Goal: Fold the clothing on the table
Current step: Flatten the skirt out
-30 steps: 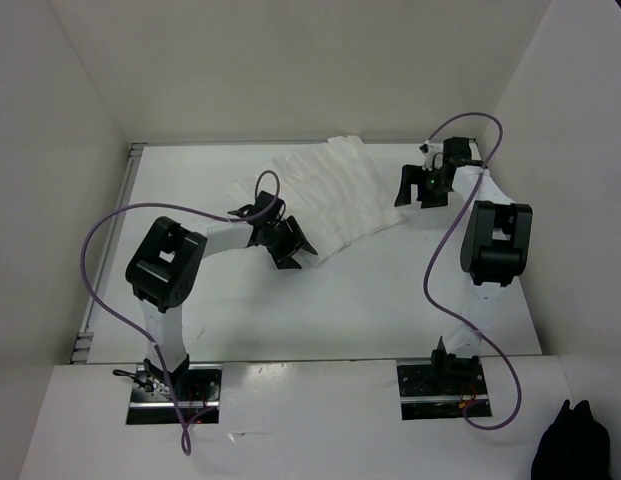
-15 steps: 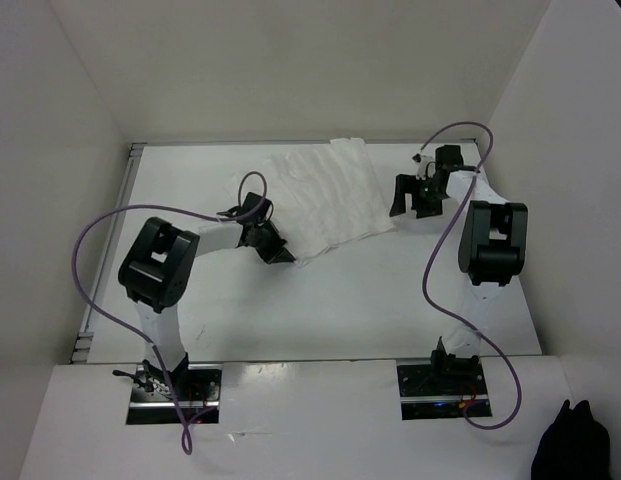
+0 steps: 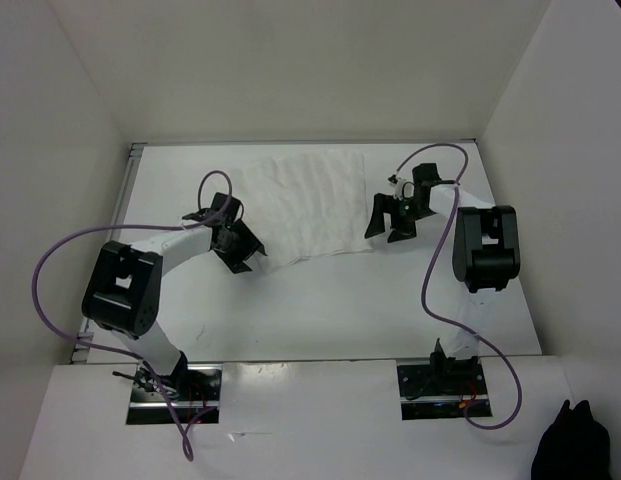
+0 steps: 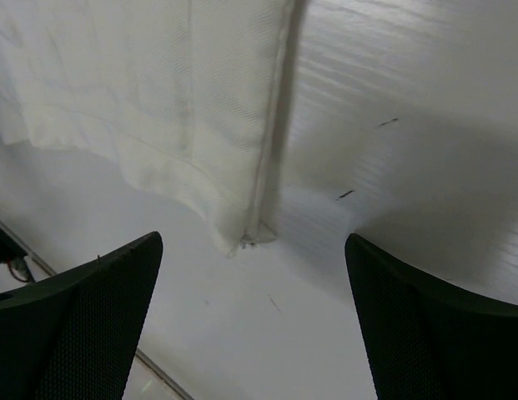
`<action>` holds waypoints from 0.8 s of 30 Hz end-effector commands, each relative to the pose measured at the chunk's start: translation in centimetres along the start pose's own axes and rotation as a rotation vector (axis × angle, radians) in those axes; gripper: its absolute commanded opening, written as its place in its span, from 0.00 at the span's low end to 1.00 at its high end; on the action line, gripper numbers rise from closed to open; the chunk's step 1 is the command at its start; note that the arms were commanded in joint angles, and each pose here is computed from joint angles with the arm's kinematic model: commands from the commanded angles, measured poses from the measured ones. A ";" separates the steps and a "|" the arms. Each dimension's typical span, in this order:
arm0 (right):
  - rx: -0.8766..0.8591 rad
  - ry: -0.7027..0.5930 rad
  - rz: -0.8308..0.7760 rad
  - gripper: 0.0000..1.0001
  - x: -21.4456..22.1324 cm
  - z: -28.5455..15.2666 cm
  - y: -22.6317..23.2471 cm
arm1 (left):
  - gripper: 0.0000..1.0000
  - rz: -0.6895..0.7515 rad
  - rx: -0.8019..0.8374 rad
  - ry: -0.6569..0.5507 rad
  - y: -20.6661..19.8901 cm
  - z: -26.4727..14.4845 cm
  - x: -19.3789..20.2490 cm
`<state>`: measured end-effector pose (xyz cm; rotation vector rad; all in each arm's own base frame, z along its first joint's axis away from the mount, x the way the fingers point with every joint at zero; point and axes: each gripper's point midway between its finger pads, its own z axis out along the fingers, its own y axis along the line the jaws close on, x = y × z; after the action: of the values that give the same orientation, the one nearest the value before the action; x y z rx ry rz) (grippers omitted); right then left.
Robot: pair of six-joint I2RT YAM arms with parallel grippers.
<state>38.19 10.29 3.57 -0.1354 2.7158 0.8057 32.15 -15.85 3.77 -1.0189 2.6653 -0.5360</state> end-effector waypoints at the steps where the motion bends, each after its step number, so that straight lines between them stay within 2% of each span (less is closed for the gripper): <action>1: -0.089 0.059 0.060 0.94 2.0 1.3 1.6 | 0.66 0.019 0.040 -0.043 -0.4 -1.7 -0.7; 5: -0.106 0.074 0.069 0.92 3.4 2.1 2.2 | 0.66 0.027 0.090 -0.052 -0.4 -2.0 -0.3; 9: -0.103 0.106 0.092 0.89 5.6 2.6 1.8 | 0.56 0.025 0.090 -0.016 0.1 -1.1 0.5; 13: -0.087 0.113 0.094 0.86 6.4 3.1 1.5 | 0.53 0.041 0.095 0.016 0.0 0.6 1.3; 24: -0.011 0.064 0.093 0.79 5.2 4.3 -0.3 | 0.56 0.064 0.126 0.008 -1.3 1.8 1.2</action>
<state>34.89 14.35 3.23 -0.0397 2.6937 1.0956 31.70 -17.70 2.55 -0.9345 2.6410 -0.6684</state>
